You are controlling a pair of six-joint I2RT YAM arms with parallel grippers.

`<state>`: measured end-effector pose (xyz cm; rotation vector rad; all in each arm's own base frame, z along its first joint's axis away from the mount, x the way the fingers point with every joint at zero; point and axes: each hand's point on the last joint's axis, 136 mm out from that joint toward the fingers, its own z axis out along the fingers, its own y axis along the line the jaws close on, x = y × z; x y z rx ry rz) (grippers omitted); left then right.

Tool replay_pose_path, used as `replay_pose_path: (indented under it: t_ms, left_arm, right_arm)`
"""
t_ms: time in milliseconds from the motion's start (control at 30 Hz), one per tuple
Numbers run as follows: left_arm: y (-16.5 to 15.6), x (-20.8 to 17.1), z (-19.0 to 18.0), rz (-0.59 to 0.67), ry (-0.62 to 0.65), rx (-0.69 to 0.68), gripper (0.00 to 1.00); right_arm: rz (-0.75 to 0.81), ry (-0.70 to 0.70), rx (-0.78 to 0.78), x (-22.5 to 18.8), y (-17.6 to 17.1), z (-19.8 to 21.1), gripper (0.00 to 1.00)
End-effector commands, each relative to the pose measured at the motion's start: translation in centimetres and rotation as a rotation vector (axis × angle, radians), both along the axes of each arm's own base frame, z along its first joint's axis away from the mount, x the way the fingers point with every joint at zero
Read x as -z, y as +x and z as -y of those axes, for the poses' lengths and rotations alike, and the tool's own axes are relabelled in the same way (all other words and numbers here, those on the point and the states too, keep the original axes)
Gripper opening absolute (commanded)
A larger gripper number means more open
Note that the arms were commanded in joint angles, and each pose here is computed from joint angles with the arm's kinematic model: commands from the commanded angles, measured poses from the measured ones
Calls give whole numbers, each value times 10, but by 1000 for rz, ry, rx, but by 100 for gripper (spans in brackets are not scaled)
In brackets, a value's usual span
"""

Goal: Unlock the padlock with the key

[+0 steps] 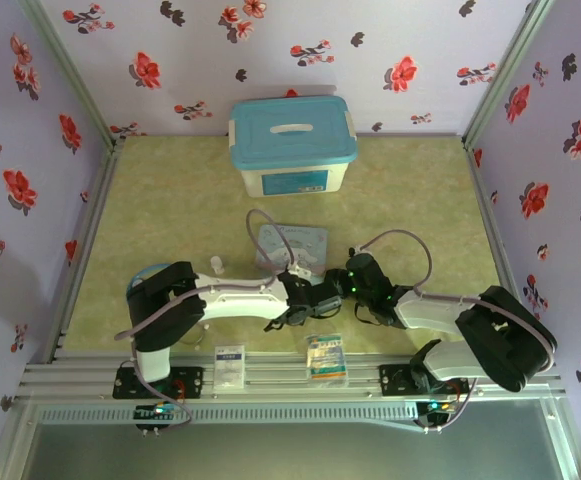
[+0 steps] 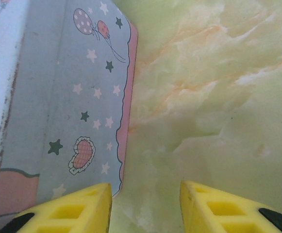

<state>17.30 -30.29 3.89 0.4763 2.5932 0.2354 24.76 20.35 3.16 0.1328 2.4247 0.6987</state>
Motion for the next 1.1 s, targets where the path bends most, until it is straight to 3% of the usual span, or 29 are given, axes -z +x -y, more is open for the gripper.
replay_pose_path:
  t_ms: [0, 200, 300, 433, 533, 667, 800, 1067]
  left_arm:
    - [-3, -11, 1, 28, 2, -13, 27]
    - [-6, -11, 3, 19, -19, -8, 29]
    - [-3, -24, 7, 41, -91, 6, 31]
    - [4, -52, 9, 49, -254, 41, 49]
    - [7, -53, 2, 23, -305, 47, 52]
    - [3, -43, 1, 3, -295, 91, 52]
    - [-2, -27, 1, -18, -255, 107, 43]
    - [0, -3, 4, -31, -214, 99, 49]
  right_arm:
    - [10, -8, 21, 0, 5, 2, 41]
    - [7, -4, 18, 1, 5, 1, 41]
    - [10, -2, 23, 0, 4, 2, 41]
    - [30, 19, 17, -8, 2, 3, 42]
    - [46, 5, -1, -17, 0, 4, 45]
    - [64, -28, -5, -26, -2, 12, 48]
    - [76, 7, -45, -38, -7, 7, 49]
    - [88, -3, -68, -42, -11, 8, 50]
